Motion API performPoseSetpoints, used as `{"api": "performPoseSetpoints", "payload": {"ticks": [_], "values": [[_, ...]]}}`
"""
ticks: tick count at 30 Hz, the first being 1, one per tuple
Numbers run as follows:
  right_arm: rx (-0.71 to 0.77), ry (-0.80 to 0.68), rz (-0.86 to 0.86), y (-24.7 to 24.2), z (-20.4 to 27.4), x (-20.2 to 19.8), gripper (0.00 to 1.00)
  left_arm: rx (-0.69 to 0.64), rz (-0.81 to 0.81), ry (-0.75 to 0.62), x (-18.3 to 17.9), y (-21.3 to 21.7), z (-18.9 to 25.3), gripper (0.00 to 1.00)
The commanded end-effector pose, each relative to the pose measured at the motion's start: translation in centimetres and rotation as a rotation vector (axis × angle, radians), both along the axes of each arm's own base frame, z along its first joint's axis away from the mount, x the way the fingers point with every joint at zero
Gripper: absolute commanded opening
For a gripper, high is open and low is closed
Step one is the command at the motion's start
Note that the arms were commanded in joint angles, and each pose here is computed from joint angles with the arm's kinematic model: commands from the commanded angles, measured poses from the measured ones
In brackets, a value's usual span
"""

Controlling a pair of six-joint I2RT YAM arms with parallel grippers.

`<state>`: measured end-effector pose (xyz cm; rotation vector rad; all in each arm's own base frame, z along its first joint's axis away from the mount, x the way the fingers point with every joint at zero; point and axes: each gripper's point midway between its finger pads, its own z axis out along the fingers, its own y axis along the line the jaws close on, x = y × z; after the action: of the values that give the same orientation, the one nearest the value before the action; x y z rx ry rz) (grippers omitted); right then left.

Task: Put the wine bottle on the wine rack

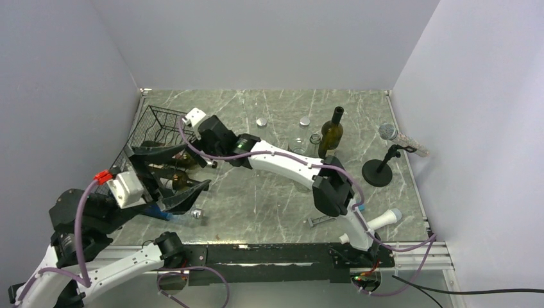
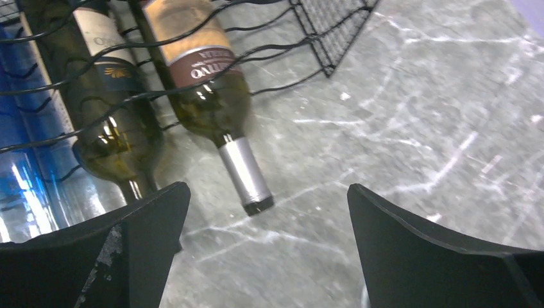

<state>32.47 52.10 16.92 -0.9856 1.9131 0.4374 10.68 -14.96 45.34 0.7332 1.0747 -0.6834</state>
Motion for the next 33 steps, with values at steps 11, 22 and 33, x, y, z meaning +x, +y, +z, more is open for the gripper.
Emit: {"api": "performPoseSetpoints", "payload": {"ticks": [11,22,33], "values": [[0.226,-0.208,-0.171,-11.8,19.5,3.8,0.98,-0.086,-0.049,-0.029,-1.2,0.2,1.9,0.99],[0.155,-0.271,-0.521,-26.3,21.7,6.8,0.98,-0.065,-0.044,0.144,1.8,-3.8,-2.1,0.99],[0.087,-0.236,-0.965,-41.3,18.4,6.0,0.97,-0.172,0.017,0.298,5.7,-7.4,-5.7,0.99]]}}
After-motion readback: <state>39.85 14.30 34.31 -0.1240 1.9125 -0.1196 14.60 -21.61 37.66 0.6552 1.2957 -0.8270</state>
